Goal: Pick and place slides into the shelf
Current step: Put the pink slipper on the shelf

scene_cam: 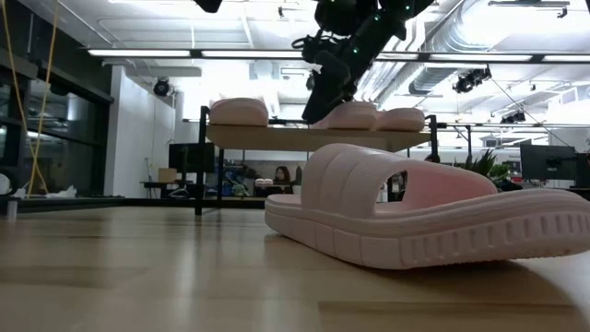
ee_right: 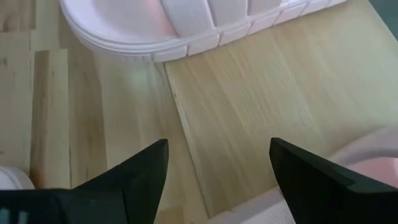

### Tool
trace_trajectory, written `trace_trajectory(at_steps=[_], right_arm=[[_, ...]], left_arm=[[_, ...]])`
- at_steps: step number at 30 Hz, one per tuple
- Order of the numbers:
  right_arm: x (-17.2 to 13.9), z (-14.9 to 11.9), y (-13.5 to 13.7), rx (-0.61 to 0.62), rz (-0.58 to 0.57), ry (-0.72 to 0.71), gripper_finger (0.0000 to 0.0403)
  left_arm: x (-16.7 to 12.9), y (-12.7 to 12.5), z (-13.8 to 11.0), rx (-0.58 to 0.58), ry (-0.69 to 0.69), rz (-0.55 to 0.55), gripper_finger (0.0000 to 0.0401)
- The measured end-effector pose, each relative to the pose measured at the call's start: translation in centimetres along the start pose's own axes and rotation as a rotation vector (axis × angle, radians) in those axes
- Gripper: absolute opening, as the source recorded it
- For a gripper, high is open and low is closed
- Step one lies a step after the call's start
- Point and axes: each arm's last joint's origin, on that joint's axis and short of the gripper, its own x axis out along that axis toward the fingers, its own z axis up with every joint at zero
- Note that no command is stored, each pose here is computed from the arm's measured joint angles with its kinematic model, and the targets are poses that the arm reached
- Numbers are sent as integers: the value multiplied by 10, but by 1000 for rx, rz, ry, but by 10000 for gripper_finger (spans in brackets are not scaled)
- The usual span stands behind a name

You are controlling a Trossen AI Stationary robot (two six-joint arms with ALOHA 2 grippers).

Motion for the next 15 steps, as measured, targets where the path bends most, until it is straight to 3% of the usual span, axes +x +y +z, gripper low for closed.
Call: trace_trajectory(at_steps=[10,15], right_arm=[[-14,1,-3,9,-83,5,273],[-29,6,-3,9,-54,-56,273]], left_arm=[[0,0,0,1,0,0,24],[0,0,0,1,-1,0,24]])
